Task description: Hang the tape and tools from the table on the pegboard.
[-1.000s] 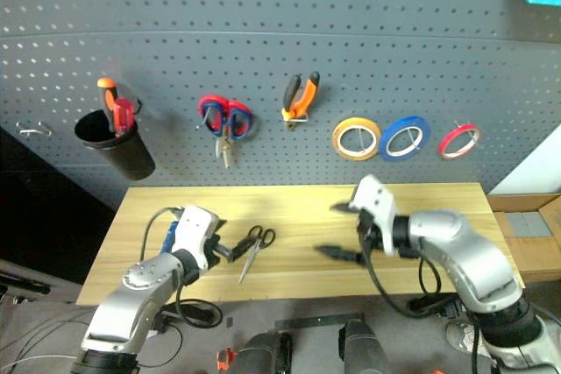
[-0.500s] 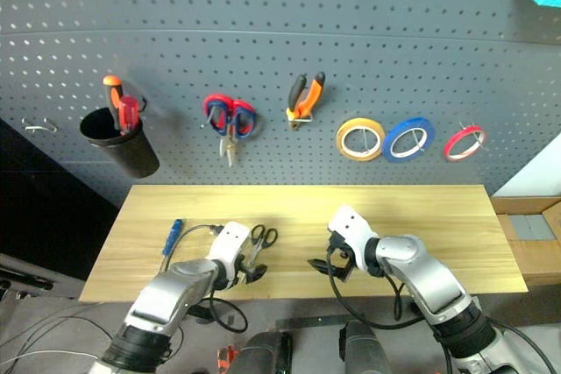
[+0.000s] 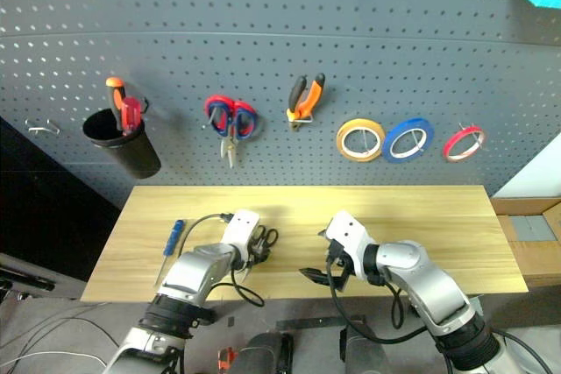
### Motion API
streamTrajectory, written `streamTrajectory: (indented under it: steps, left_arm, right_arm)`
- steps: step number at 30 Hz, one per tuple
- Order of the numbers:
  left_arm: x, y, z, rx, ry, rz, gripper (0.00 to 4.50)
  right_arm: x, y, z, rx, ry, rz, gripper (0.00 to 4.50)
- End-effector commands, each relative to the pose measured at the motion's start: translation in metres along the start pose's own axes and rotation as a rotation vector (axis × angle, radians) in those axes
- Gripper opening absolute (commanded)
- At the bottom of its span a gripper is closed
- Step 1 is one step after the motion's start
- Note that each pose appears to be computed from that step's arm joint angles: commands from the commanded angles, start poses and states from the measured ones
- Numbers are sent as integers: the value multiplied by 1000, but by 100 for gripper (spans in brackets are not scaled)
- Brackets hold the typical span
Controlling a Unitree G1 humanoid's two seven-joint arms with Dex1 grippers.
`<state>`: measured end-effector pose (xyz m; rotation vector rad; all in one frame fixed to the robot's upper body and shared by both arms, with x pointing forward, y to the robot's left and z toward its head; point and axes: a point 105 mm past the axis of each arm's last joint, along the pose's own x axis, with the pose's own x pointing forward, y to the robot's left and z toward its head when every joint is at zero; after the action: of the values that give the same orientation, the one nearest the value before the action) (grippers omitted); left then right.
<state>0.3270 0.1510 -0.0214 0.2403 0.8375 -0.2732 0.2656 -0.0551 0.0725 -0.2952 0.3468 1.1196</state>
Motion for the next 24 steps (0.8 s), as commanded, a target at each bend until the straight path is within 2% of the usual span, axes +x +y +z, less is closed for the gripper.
streamTrajectory:
  steps: [1, 5, 6, 7, 11, 15, 16, 18, 21, 24]
  left_arm:
    - [3, -3, -25, -10, 101, 3, 220]
    - [-1, 2, -31, -22, 117, 13, 80]
    - [-6, 7, -28, -28, 91, 18, 40]
    - [-12, 12, -23, -31, 56, 18, 18]
    - [-33, 22, -3, 20, -99, 21, 17]
    - [-84, 14, 42, 45, -532, -90, 17]
    - [-95, 16, 46, 38, -614, -96, 17]
    - [-127, 24, 58, 88, -878, -52, 17]
    - [-141, 35, 58, 108, -989, 40, 17]
    - [-144, 38, 61, 147, -1034, 100, 17]
  right_arm:
    - [-5, -4, 14, -34, -47, -16, 450]
    - [-4, -6, 15, -38, -50, -20, 450]
    - [-5, -7, 17, -40, -56, -19, 450]
    - [-5, -8, 19, -45, -60, -19, 450]
    - [-7, -10, 25, -56, -81, -8, 450]
    - [-10, -7, 41, -30, -172, 48, 450]
    - [-11, -6, 45, -32, -192, 64, 450]
    - [-13, -3, 60, -58, -255, 92, 450]
    - [-14, -8, 80, -114, -320, 69, 450]
    - [-14, -12, 100, -178, -374, 47, 450]
